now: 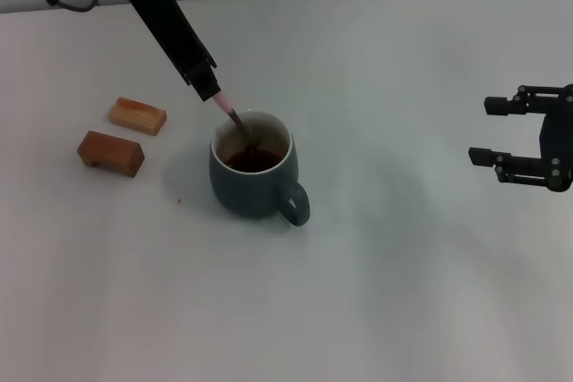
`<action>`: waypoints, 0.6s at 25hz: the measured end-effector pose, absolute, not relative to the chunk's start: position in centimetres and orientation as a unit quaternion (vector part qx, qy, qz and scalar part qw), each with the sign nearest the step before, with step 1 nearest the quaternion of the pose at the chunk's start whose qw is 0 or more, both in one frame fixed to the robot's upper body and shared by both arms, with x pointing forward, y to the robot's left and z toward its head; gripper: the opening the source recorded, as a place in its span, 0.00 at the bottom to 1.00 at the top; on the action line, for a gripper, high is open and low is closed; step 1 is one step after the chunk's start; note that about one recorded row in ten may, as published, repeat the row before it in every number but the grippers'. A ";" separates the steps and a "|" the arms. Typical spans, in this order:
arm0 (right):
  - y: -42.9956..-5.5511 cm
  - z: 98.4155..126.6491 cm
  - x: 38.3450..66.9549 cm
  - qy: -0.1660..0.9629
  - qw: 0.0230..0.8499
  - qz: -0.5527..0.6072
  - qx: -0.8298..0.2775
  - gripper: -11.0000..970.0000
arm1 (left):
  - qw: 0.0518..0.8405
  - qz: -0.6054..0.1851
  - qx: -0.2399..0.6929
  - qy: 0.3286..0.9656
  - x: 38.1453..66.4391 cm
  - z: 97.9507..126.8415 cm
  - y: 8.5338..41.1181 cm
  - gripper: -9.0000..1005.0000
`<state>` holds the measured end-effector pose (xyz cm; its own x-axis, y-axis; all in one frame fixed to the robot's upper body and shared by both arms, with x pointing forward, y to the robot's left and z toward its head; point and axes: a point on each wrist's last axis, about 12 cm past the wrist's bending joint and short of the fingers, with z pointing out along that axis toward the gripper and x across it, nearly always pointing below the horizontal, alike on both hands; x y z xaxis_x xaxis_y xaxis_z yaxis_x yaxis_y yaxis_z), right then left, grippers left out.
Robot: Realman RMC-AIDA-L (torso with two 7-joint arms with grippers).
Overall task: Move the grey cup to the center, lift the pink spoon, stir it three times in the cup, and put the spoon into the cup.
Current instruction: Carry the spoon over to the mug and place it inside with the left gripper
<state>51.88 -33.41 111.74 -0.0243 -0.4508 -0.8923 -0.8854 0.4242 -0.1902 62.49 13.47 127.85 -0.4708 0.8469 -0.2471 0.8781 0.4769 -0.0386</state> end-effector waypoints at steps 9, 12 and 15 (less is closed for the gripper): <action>-33.5 111.9 51.9 0.680 0.499 0.215 -0.492 0.67 | 0.071 -0.074 0.505 0.857 62.1 127.6 13.8 0.14; -33.5 111.9 51.9 0.680 0.499 0.215 -0.492 0.67 | 0.060 -0.080 0.506 0.857 61.8 127.6 13.9 0.14; -33.4 112.0 52.0 0.680 0.499 0.215 -0.493 0.67 | 0.054 -0.094 0.513 0.851 61.6 127.5 13.6 0.14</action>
<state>51.95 -33.44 111.97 -0.0158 -0.4557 -0.8900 -0.8841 0.4221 -0.2004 61.56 13.63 127.54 -0.4676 0.8636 -0.1887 0.8839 0.4559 -0.1040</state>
